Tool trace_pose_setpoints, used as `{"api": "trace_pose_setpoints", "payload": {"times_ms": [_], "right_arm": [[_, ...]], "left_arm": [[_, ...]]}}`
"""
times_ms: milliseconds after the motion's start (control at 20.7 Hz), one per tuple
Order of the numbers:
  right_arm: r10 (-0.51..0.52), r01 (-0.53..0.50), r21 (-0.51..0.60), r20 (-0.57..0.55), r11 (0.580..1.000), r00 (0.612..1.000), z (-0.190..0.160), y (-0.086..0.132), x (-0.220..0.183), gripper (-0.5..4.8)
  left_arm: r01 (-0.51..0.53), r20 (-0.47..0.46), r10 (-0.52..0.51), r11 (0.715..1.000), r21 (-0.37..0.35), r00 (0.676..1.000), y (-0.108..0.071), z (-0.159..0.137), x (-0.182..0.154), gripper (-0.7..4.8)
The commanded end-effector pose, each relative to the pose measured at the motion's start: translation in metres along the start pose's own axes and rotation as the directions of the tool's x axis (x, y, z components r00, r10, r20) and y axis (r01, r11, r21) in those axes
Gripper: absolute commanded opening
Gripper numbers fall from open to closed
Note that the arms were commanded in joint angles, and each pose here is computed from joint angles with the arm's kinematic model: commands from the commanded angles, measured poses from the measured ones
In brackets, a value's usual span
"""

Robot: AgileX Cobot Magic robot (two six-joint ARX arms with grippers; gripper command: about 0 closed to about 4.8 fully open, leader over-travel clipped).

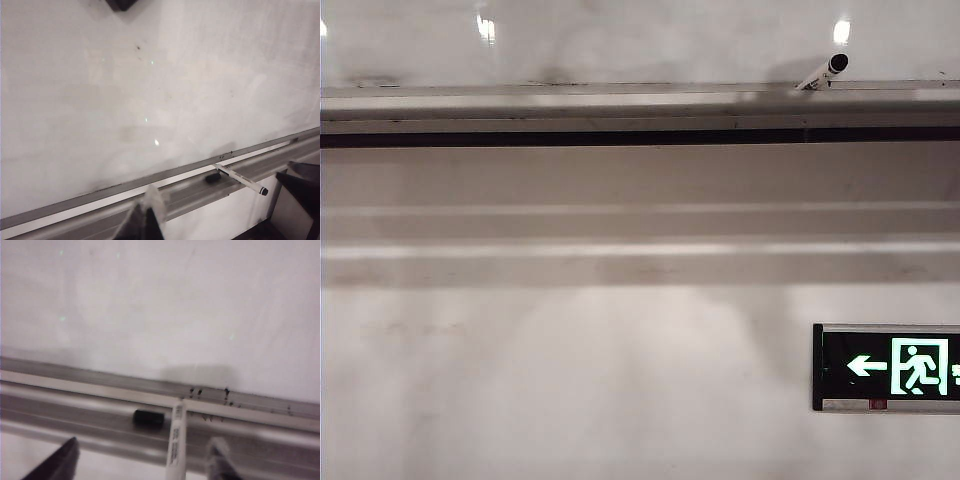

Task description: Take a marker from the whiteboard tray, write "Hi!" on the whiteboard, and then put the marker back vertically into the whiteboard tray.

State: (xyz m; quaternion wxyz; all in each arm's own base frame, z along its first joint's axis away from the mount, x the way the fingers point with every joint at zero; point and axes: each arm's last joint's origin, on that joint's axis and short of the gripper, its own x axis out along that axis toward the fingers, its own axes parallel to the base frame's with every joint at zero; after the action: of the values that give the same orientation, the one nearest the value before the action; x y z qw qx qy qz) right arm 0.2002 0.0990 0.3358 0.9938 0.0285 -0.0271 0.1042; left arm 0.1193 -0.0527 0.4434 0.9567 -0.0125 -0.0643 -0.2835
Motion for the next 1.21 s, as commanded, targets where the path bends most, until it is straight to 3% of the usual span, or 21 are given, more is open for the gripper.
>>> {"api": "trace_pose_setpoints", "payload": {"times_ms": [48, 339, 484, 629, 871, 919, 1016, 1209], "right_arm": [[-0.026, 0.026, -0.004, 0.037, 1.000, 0.999, -0.007, -0.003, 0.020, 3.32], [-0.060, 0.060, -0.014, 0.008, 0.998, 0.998, -0.035, -0.008, 0.054, 3.14], [-0.065, 0.064, -0.020, -0.022, 0.998, 0.998, -0.044, -0.015, 0.062, 2.66], [-0.071, 0.071, -0.024, -0.034, 0.997, 0.997, -0.047, -0.021, 0.065, 2.59], [-0.052, 0.051, -0.025, -0.042, 0.998, 0.998, -0.052, -0.021, 0.069, 1.96], [-0.050, 0.049, -0.026, -0.047, 0.998, 0.998, -0.053, -0.021, 0.070, 1.72], [-0.034, 0.033, -0.027, -0.056, 0.999, 0.998, -0.056, -0.021, 0.072, 0.65], [-0.037, 0.036, -0.025, -0.045, 0.999, 0.998, -0.054, -0.022, 0.073, 0.51]], "left_arm": [[0.002, 0.066, -0.004, 1.000, 0.021, 0.998, -0.001, 0.008, -0.002, -0.06], [0.007, 0.109, -0.010, 1.000, 0.029, 0.994, -0.001, 0.012, -0.001, -0.06], [0.007, 0.109, -0.010, 1.000, 0.029, 0.994, -0.001, 0.012, -0.001, -0.06], [0.006, 0.109, -0.010, 1.000, 0.029, 0.994, -0.001, 0.012, -0.001, -0.06], [0.006, 0.110, -0.009, 1.000, 0.029, 0.994, -0.001, 0.012, -0.001, -0.06], [0.004, 0.109, -0.007, 1.000, 0.029, 0.994, -0.001, 0.012, -0.001, -0.06], [0.003, 0.110, -0.007, 1.000, 0.029, 0.994, -0.001, 0.012, -0.001, -0.06], [0.003, 0.109, -0.006, 1.000, 0.029, 0.994, -0.001, 0.012, -0.001, -0.06]]}}
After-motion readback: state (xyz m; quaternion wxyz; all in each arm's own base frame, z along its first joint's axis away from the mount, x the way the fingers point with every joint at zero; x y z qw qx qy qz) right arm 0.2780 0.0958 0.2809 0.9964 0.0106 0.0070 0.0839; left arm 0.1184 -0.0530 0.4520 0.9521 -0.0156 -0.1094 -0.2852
